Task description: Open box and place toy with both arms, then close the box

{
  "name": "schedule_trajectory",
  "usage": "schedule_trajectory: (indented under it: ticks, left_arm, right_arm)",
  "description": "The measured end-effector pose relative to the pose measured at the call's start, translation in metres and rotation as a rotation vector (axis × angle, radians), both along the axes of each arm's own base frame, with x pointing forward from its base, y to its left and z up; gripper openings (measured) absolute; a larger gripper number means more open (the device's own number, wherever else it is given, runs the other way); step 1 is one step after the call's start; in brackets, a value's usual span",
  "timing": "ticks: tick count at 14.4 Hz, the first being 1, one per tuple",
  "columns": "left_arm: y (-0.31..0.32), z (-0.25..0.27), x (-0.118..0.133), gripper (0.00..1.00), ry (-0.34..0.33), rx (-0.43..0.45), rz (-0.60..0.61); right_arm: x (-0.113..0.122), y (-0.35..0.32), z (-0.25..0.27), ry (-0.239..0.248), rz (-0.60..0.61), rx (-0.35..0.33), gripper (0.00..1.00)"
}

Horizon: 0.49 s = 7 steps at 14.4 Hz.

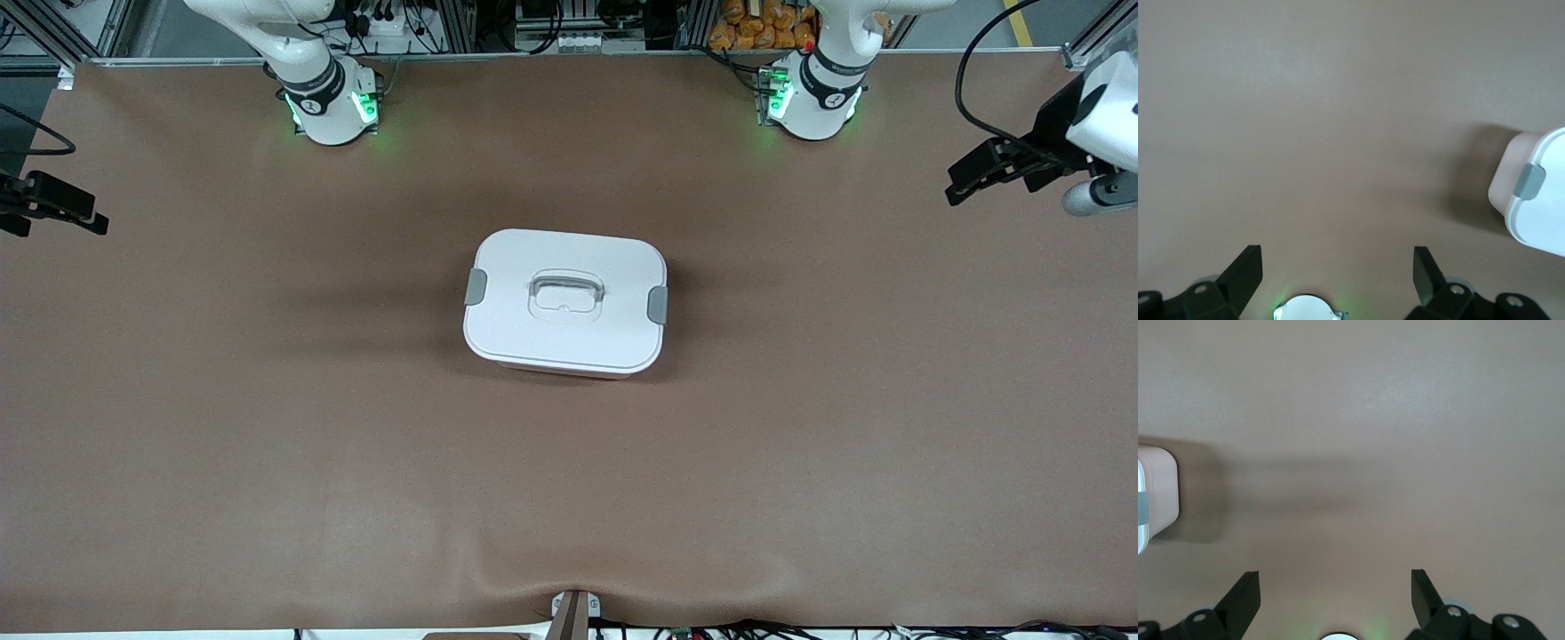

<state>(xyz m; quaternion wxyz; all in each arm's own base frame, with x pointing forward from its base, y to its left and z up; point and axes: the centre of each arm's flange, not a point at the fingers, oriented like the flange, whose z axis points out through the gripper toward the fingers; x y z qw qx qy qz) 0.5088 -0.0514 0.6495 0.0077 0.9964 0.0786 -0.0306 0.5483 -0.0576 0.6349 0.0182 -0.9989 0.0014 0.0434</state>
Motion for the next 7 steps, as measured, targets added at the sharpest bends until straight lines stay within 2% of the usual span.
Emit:
schedule_trajectory:
  ticks: [7]
  left_arm:
    - [-0.007,0.002,-0.019,1.0,0.001,-0.007,-0.056]
  right_arm:
    - [0.0,0.0,0.0,0.0,0.0,0.0,1.0]
